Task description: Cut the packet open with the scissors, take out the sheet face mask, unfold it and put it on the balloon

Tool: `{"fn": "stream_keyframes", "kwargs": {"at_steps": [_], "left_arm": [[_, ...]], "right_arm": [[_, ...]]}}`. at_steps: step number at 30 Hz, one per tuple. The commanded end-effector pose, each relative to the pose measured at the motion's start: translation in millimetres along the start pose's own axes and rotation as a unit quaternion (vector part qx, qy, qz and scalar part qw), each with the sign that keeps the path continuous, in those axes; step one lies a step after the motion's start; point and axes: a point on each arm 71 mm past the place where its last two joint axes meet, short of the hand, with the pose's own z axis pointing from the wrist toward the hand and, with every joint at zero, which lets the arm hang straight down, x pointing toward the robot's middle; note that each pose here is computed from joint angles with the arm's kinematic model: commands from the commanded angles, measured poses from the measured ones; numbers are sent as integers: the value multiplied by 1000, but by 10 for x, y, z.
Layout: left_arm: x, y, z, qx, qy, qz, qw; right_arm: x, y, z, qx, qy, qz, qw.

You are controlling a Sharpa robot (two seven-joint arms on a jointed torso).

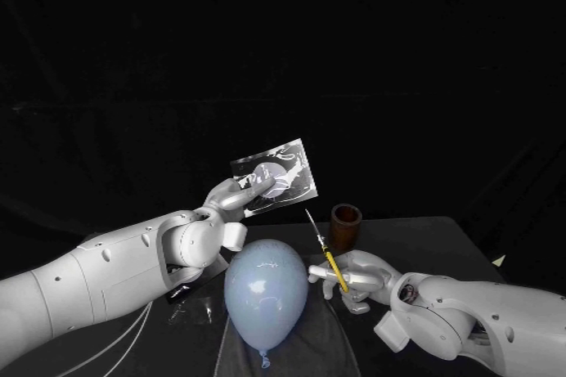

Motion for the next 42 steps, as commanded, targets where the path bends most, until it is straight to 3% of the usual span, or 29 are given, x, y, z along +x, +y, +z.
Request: {"fn": "stream_keyframes", "kwargs": {"at_steps": [1,14,25,33,42], "left_arm": [[42,-17,7,6,10,10,1000],[8,-30,-11,6,8,14,1000],[-22,-40,-26,7,5,15,1000],[-46,-44,-33,7,0,15,1000],[22,-23,-9,6,7,13,1000]], "right_arm": [[26,-13,-4,9,17,-15,1000],[-13,-14,-48,2,11,-9,1000],[-101,-56,-118,14,10,36,999],[-108,-80,-154,25,32,78,996],[-74,-83,-141,31,46,78,995]]}}
